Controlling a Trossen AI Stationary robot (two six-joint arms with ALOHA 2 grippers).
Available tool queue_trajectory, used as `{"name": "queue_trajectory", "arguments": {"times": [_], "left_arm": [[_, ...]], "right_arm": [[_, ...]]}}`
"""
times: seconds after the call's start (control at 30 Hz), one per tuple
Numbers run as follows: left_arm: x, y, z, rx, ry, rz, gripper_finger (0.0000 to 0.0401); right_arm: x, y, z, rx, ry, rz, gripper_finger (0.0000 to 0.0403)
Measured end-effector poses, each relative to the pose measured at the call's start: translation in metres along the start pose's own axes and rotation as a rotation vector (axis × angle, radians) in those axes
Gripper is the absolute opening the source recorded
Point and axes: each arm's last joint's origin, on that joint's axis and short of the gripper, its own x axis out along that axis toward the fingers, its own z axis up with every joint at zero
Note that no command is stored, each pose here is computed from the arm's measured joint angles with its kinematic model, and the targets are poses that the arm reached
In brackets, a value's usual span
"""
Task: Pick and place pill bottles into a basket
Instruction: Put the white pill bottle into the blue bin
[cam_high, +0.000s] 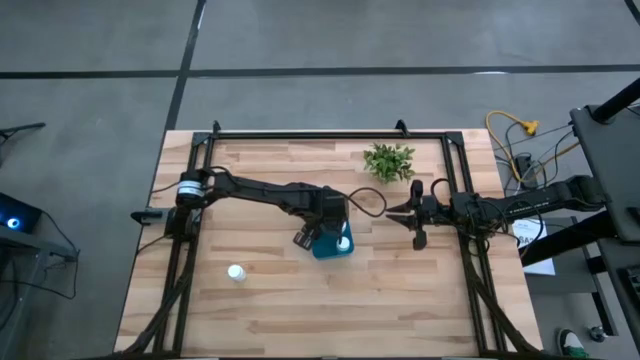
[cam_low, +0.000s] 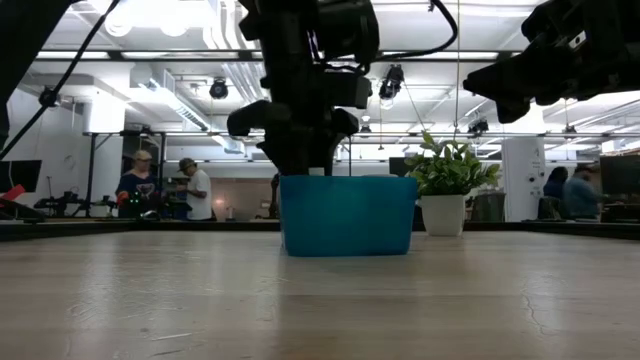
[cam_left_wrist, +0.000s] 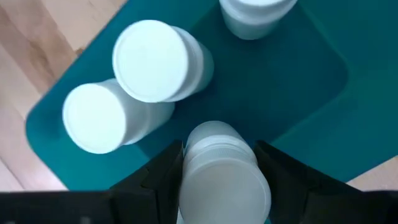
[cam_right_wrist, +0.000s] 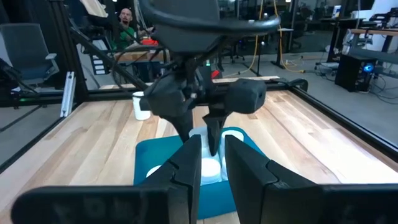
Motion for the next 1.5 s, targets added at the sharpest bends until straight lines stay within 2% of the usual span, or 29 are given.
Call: {"name": "queue_trajectory", "arguments": {"times": [0.53,0.8,1.17,1.5], "left_arm": [[0.01,-0.002,-0.002,0.0,0.034,-0.032,0.0158],[0.01,0.0,-0.003,-0.022,0.074,0.034,0.0227],[0.008,0.0,-0.001,-0.022,0.065,0.044,0.0233],[-0.006,-0.003,0.009,-0.013,0.04,0.088,0.0234]], "right_arm": [[0.0,-0.001,0.0,0.006,0.004,-0.018,0.0063],[0.0,-0.001,-0.001,0.006,0.006,-0.018,0.0063],[0.0,-0.001,-0.001,0.006,0.006,-0.017,0.0063],[0.0,-0.001,-0.001,0.006,0.008,-0.016,0.0063]]}}
